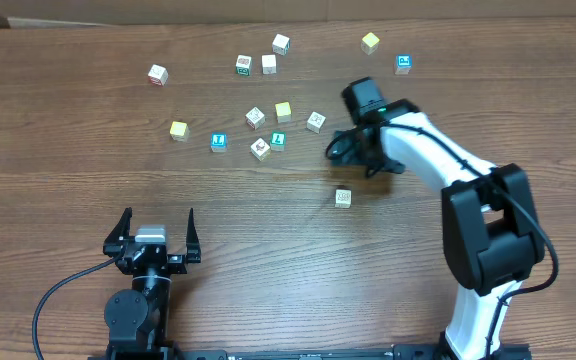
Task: Form a circle
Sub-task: 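Open the right gripper and retract the right arm to the right side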
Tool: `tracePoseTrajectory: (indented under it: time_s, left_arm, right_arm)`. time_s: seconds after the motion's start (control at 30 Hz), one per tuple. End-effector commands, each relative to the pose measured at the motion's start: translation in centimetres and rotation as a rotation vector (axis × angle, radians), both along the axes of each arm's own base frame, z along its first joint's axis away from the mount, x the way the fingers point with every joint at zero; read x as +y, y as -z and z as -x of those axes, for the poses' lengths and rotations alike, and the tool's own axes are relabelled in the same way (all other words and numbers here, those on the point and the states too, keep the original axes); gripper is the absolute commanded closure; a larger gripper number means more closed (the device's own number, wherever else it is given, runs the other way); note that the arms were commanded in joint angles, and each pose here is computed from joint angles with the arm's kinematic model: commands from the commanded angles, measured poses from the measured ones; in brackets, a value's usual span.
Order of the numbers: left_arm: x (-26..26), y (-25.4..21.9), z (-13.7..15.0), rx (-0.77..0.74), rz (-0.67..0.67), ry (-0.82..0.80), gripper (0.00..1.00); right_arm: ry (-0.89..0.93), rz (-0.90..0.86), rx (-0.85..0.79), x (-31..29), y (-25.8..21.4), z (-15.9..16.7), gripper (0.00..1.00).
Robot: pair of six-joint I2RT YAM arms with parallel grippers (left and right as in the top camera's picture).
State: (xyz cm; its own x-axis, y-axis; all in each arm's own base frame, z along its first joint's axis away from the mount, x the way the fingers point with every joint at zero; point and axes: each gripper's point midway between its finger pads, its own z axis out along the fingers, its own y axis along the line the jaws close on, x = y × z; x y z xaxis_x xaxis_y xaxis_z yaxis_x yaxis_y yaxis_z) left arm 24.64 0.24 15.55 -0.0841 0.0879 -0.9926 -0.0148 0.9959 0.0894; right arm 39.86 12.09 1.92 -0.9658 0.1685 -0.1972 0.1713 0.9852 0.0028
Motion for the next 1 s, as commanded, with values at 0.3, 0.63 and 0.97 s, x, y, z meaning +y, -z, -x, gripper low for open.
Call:
tracePoseTrajectory:
  time_s: [0.3, 0.63, 0.97]
  left_arm:
    - [0.3, -0.1, 0.0, -0.009, -0.026, -0.012, 0.0]
    - [0.3, -0.1, 0.0, -0.009, -0.026, -0.012, 0.0]
    - [0.3, -0.1, 0.0, -0.009, -0.026, -0.012, 0.0]
  right_arm:
    - [0.346, 0.026, 0.017, -13.9, -0.8, -0.8, 0.0]
    - [0.529, 0.031, 0.04, -21.4, -0.4, 0.9, 0.0]
    - [0.671, 0.058, 0.039, -27.1, -0.5, 2.6, 0.0]
